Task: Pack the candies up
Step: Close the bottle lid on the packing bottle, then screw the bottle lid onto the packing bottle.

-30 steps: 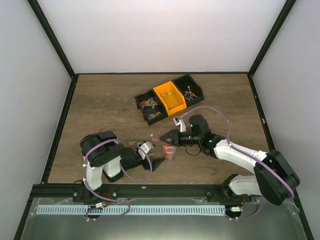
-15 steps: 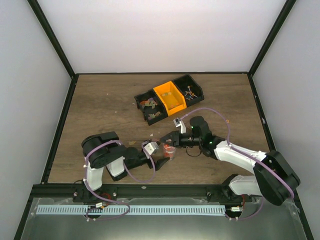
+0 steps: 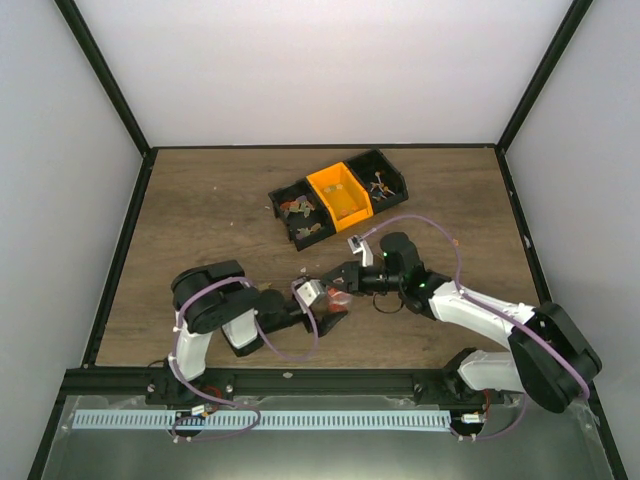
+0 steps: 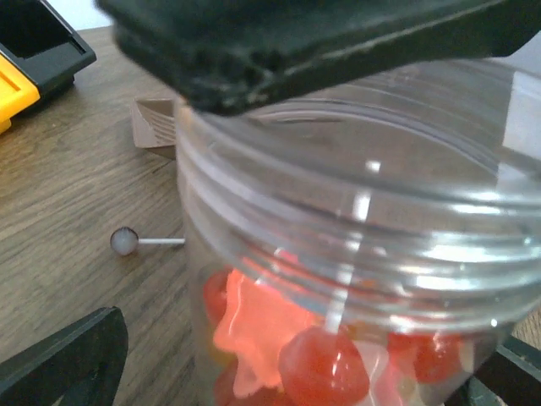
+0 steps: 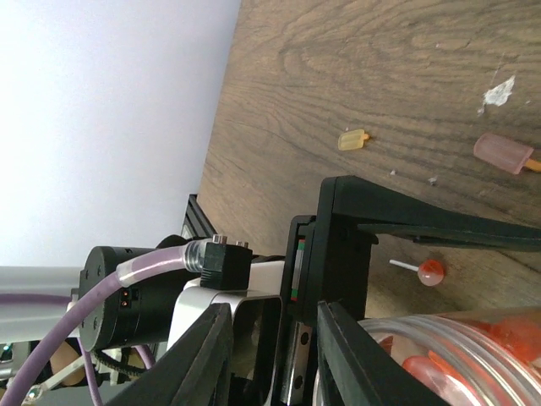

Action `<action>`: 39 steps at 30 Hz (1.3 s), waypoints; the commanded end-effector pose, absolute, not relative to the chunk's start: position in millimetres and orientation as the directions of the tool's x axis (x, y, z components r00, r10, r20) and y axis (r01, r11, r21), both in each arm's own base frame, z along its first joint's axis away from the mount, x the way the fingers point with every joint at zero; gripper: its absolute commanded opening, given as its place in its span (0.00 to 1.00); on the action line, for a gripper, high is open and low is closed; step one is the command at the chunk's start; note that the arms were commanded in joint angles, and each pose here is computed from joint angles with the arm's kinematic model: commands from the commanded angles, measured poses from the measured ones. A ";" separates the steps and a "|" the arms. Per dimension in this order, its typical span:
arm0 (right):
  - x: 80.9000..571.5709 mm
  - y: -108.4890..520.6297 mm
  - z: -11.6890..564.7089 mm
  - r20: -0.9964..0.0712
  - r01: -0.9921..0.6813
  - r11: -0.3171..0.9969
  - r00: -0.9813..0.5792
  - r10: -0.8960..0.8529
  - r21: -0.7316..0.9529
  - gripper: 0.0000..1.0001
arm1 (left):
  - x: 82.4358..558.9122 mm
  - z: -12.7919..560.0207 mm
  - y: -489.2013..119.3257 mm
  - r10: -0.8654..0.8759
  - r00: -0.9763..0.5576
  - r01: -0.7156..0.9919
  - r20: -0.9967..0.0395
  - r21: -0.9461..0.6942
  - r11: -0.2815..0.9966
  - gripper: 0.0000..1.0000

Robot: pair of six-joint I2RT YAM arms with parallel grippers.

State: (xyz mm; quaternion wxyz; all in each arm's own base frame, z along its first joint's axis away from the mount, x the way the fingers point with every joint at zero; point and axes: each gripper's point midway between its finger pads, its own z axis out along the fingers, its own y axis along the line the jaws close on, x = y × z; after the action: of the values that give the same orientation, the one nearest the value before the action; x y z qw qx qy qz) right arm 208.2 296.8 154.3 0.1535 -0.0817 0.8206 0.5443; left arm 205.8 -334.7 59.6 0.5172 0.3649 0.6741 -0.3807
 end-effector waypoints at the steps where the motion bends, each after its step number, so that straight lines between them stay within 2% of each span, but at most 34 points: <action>1: 216.5 296.9 169.3 -0.379 -0.329 0.394 -0.924 0.054 0.858 0.29 | 211.0 79.4 -346.0 0.034 -0.138 0.899 -0.990 -0.111 0.424 0.97; 5: 217.6 296.0 170.2 -0.382 -0.329 0.398 -0.922 0.059 0.857 0.29 | 213.8 81.7 -347.0 0.019 -0.133 0.896 -0.991 -0.112 0.430 0.95; 11: 218.1 292.5 174.2 -0.385 -0.327 0.401 -0.920 0.071 0.856 0.29 | 213.9 77.1 -348.7 0.017 -0.145 0.898 -0.989 -0.124 0.423 0.76; 14: 221.2 288.4 178.9 -0.396 -0.328 0.412 -0.914 0.090 0.850 0.29 | 213.2 75.3 -349.3 0.018 -0.151 0.899 -0.988 -0.129 0.419 0.70; 18: 226.9 279.8 186.8 -0.418 -0.332 0.423 -0.900 0.127 0.843 0.29 | 213.4 73.4 -348.3 0.022 -0.154 0.898 -0.988 -0.130 0.421 0.69; 26: 249.2 252.8 183.8 -0.441 -0.300 0.485 -0.873 0.208 0.822 0.29 | 213.1 70.4 -346.7 0.026 -0.157 0.896 -0.987 -0.131 0.425 0.74; 36: 256.6 252.2 165.0 -0.476 -0.330 0.528 -0.863 0.166 0.782 0.28 | 214.8 68.9 -344.3 0.040 -0.150 0.893 -0.988 -0.118 0.434 0.74; 39: 259.3 247.3 159.9 -0.531 -0.368 0.557 -0.832 0.159 0.745 0.21 | 215.7 66.9 -344.9 0.042 -0.152 0.893 -0.987 -0.120 0.433 0.74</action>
State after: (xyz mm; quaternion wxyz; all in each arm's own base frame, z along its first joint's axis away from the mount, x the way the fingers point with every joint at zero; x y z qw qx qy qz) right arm 247.8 250.1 151.1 0.2319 -0.0343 0.8442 0.4821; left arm 214.4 -346.0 56.6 0.5216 0.3662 0.6694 -0.3817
